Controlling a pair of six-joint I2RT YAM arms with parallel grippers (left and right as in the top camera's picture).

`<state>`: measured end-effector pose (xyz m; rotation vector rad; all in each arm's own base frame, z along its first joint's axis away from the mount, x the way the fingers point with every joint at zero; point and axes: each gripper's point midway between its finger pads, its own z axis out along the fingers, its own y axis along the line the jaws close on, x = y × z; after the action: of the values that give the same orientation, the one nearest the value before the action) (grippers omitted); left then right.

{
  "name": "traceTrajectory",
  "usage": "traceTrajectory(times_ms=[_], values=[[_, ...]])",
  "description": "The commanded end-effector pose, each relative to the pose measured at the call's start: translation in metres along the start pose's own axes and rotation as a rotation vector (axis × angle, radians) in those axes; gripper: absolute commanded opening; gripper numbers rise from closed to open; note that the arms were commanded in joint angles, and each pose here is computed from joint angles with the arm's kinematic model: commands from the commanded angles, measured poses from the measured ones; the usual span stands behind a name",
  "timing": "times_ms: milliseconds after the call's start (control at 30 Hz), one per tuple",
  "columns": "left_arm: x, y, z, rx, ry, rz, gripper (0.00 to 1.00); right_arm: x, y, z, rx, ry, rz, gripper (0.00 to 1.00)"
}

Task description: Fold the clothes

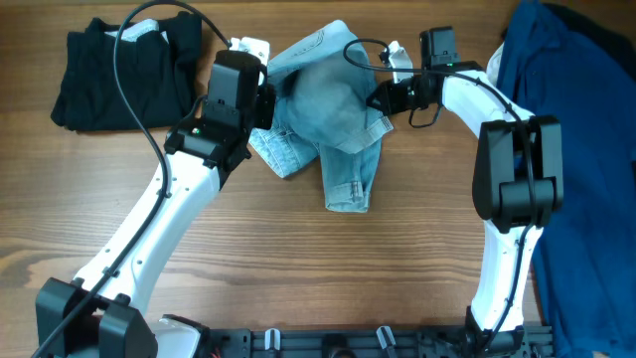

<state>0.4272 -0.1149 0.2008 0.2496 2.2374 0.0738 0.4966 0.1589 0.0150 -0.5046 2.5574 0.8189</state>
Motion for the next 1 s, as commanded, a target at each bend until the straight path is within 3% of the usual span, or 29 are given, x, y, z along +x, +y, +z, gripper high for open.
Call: traceTrajectory(times_ms=[0, 133, 367, 633, 767, 833, 967], values=[[-0.007, 0.006, -0.003, -0.021, -0.017, -0.018, 0.04, -0.002, -0.011, -0.001, -0.003, -0.017, 0.064, 0.04], [-0.005, 0.007, -0.003, -0.023, -0.011, -0.017, 0.04, -0.022, -0.016, -0.035, 0.019, -0.077, 0.087, 0.04], [-0.023, 0.045, -0.025, -0.131, -0.083, -0.068, 0.04, -0.082, 0.006, -0.194, 0.230, -0.332, 0.004, 0.04], [-0.047, 0.066, -0.048, -0.161, -0.174, -0.103, 0.04, -0.084, 0.037, -0.254, 0.333, -0.383, -0.086, 0.04], [-0.107, 0.077, -0.115, -0.153, -0.373, -0.150, 0.04, -0.089, 0.071, -0.339, 0.482, -0.516, -0.126, 0.04], [-0.143, 0.073, -0.176, -0.115, -0.525, -0.171, 0.04, -0.080, 0.107, -0.414, 0.570, -0.653, -0.157, 0.04], [-0.162, 0.059, -0.268, -0.016, -0.717, -0.190, 0.04, -0.044, 0.158, -0.501, 0.666, -0.806, -0.173, 0.04]])
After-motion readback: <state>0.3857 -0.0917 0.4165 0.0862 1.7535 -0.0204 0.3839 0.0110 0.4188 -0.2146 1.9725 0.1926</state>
